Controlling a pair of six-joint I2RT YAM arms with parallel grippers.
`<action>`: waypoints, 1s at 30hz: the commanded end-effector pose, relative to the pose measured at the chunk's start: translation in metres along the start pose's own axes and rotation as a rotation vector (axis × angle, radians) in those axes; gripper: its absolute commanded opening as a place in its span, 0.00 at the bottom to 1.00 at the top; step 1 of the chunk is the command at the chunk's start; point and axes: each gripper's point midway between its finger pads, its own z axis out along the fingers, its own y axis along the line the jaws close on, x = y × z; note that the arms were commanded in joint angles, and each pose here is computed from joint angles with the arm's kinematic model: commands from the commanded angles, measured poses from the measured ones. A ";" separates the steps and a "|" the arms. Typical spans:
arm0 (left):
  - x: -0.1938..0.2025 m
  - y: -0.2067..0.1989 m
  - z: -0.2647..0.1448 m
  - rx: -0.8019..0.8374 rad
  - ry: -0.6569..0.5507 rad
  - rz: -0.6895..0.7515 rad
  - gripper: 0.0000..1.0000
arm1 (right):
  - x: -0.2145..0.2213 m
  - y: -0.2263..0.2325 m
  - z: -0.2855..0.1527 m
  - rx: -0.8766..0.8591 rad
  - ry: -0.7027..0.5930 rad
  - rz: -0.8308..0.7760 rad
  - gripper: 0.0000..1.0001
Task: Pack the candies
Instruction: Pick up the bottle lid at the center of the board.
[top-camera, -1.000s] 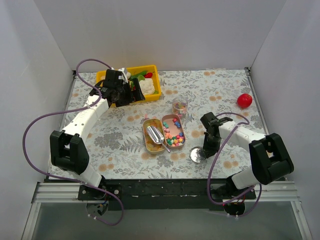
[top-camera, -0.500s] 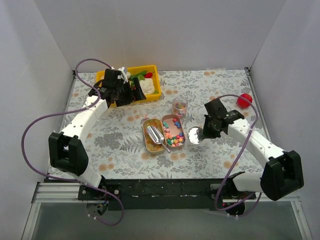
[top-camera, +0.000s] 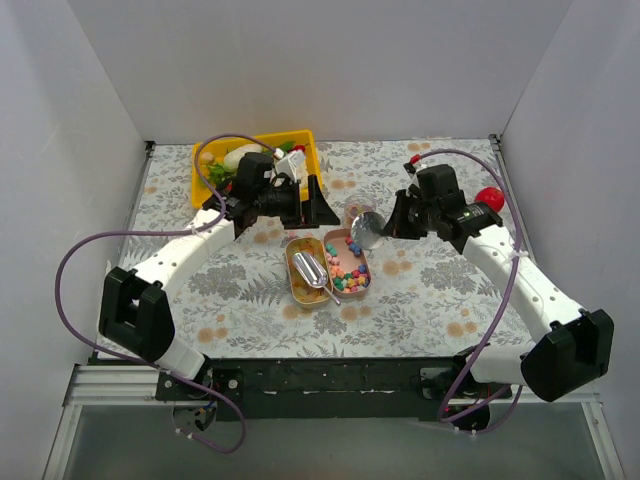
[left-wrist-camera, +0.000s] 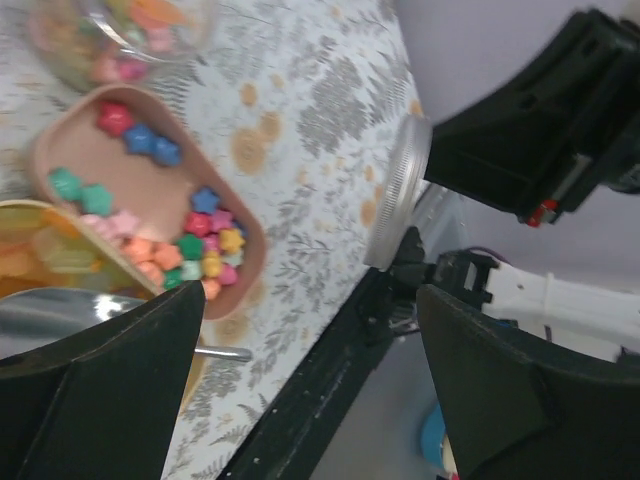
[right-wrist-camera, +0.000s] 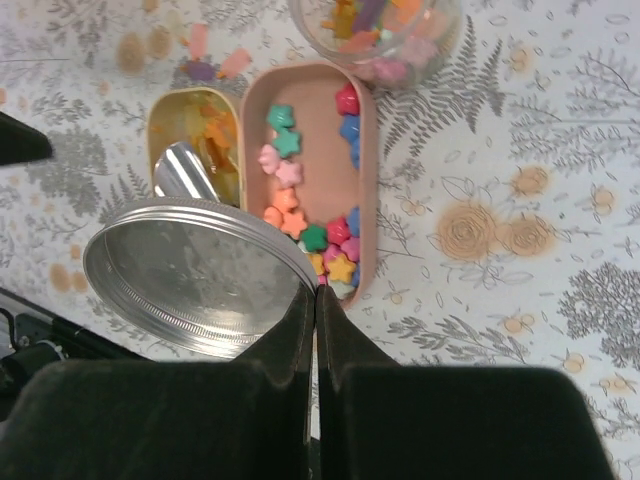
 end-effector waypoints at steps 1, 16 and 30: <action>0.005 -0.068 -0.009 0.261 0.006 0.082 0.84 | -0.037 0.041 -0.008 -0.176 -0.083 -0.081 0.01; 0.003 -0.074 0.009 0.306 -0.010 0.110 0.60 | -0.046 0.070 -0.012 -0.313 -0.056 -0.111 0.01; 0.001 -0.074 0.011 0.294 0.009 0.171 0.17 | -0.045 0.078 -0.007 -0.353 -0.029 -0.081 0.01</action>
